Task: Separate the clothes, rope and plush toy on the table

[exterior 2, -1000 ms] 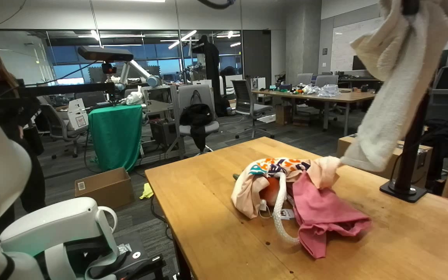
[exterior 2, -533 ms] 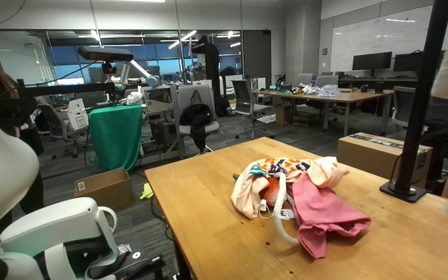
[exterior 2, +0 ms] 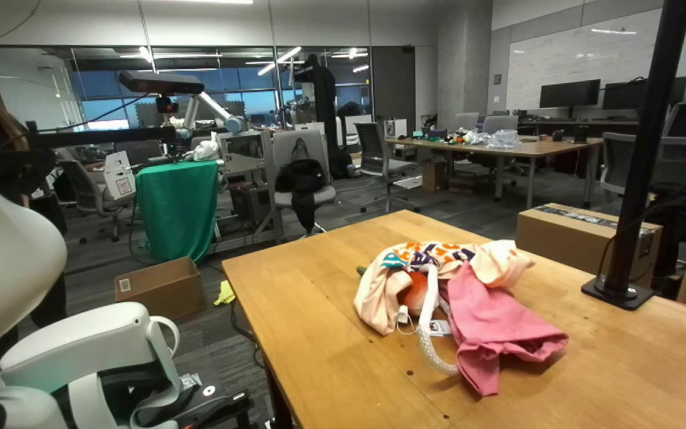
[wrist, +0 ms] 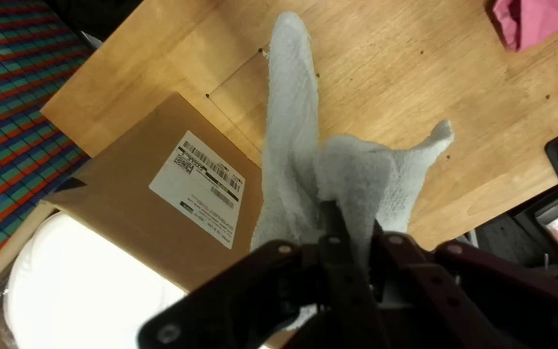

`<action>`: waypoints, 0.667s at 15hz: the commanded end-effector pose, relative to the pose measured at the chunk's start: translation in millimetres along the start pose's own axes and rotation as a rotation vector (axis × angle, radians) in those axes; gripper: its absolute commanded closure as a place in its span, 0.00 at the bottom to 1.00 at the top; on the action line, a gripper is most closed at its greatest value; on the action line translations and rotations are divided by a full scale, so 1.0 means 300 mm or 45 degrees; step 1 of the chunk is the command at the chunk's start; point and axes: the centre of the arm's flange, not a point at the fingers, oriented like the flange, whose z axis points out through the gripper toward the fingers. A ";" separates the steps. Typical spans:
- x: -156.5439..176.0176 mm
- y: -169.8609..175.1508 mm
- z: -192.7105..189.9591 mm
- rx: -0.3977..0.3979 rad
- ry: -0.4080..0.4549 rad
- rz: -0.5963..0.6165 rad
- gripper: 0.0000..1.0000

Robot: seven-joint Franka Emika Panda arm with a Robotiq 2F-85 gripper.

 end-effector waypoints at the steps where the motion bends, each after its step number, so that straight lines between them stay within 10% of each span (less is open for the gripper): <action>1: -0.017 0.019 0.023 -0.036 0.033 0.076 0.97; 3: -0.011 0.019 0.037 -0.039 0.034 0.097 0.65; 10: -0.009 -0.011 0.060 -0.040 0.015 0.079 0.21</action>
